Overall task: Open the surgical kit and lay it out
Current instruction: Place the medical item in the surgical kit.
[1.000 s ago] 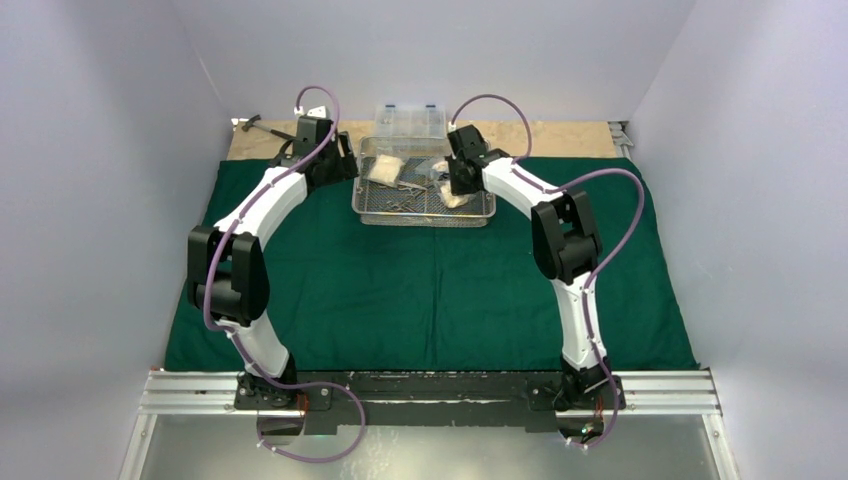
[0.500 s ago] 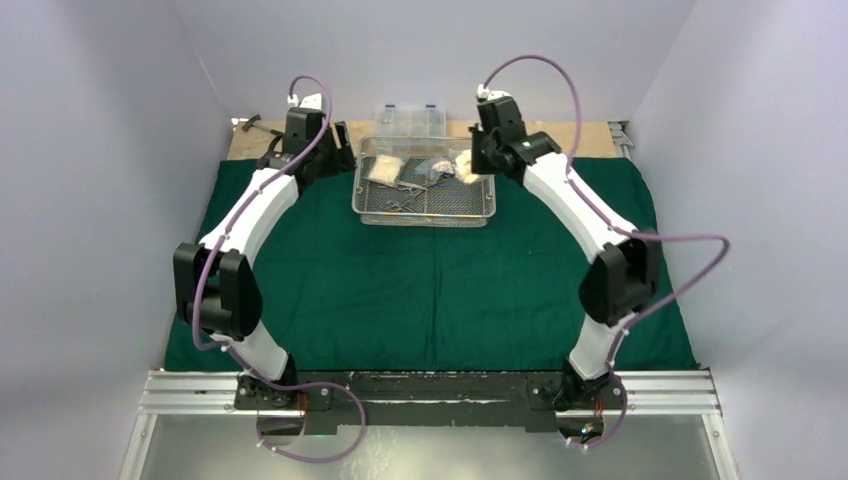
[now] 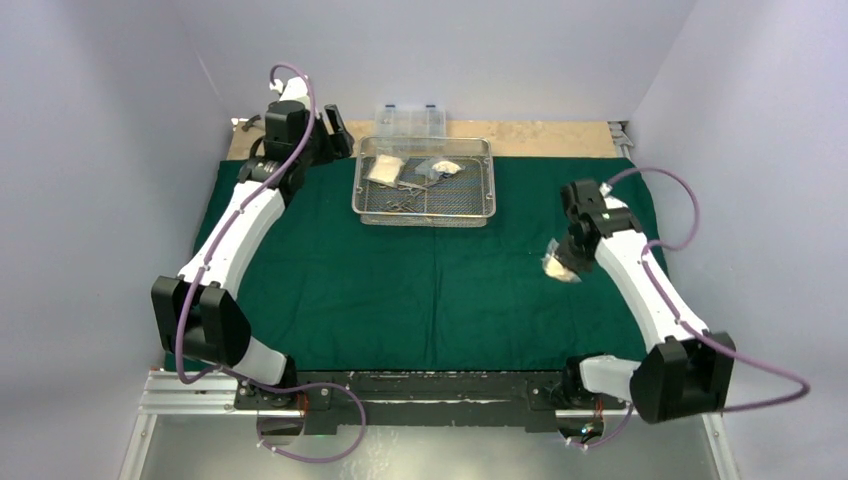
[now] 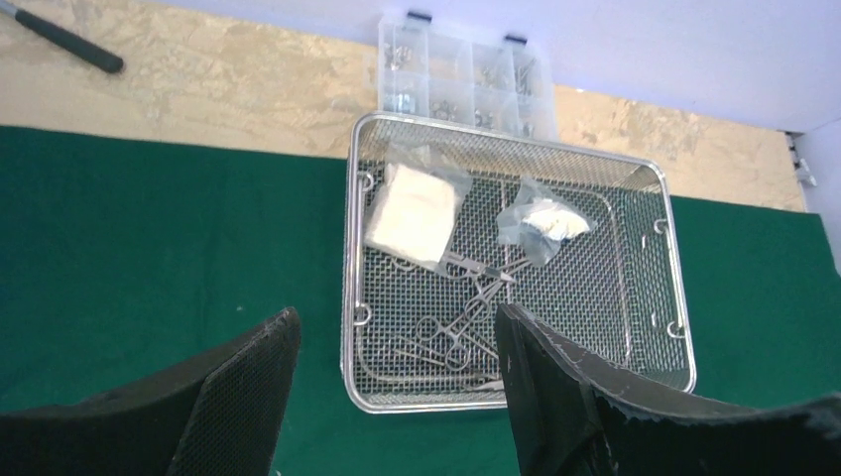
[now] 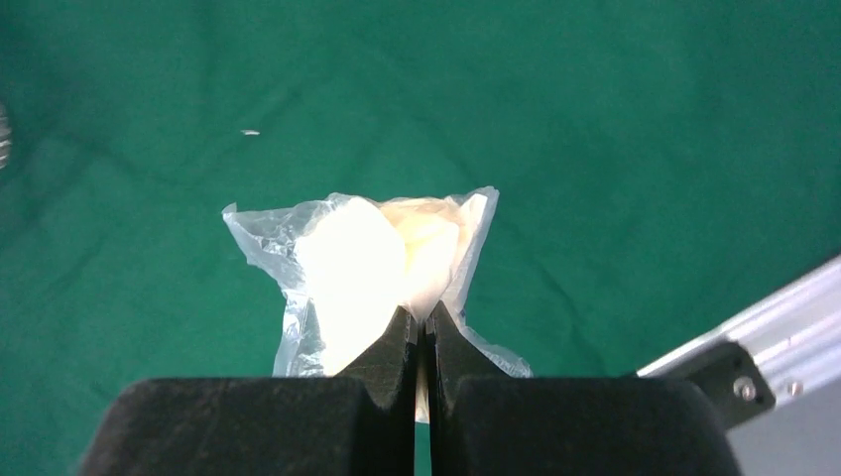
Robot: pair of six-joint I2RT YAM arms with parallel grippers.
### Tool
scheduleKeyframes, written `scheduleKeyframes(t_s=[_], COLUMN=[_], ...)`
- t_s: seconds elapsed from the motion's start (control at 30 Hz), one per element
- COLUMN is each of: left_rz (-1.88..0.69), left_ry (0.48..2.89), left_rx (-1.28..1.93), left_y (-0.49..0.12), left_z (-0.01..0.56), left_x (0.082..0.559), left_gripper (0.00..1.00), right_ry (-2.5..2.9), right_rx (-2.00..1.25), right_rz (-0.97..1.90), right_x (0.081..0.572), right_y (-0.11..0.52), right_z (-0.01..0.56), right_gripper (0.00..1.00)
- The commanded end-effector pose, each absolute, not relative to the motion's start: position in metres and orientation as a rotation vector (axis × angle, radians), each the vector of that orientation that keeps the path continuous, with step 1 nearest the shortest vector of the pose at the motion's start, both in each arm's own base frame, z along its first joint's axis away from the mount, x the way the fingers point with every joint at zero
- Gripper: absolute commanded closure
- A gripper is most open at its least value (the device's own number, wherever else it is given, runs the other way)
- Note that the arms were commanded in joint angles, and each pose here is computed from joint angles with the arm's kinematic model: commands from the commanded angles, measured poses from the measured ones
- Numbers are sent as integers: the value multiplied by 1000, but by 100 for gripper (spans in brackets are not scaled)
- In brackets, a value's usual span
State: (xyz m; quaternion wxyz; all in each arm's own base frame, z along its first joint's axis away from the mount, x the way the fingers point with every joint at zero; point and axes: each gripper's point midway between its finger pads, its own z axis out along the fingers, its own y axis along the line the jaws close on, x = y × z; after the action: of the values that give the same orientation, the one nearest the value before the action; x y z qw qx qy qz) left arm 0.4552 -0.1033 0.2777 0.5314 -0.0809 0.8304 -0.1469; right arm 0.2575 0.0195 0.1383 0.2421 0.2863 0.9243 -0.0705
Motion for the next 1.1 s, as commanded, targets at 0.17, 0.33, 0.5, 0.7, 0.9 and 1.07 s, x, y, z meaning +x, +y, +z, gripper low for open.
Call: scheduleKeyframes(t_s=[0.17,0.33,0.5,0.7,0.9,1.07], left_rz=[-347,-340,-326,-280,-232,-199], left_ry=[1998,2011,2023,2019,2009,1993], left_rx=[-188,-206,-222,-230,-233,-241], left_y=[-103,-101,-98,-91,-84,-79], left_z=[269,264,258,259,267,274], left_x=[447,444,440,441,445,447], left_gripper=[29,29,29,29,28,27], right_ry=[2304,2263,2159,2157,2102,1995], right_rx=[1395,1551,1791,1843,1819,1775], right_rz=[-335,-403,-349,-390,-370,-325], right_x=[206,185,174,165,177,199], right_y=[-32,-55,-62,-66,-72,-83], right_z=[109,82,52,36,60,106], right_gripper=[100,100,100,52,28,28])
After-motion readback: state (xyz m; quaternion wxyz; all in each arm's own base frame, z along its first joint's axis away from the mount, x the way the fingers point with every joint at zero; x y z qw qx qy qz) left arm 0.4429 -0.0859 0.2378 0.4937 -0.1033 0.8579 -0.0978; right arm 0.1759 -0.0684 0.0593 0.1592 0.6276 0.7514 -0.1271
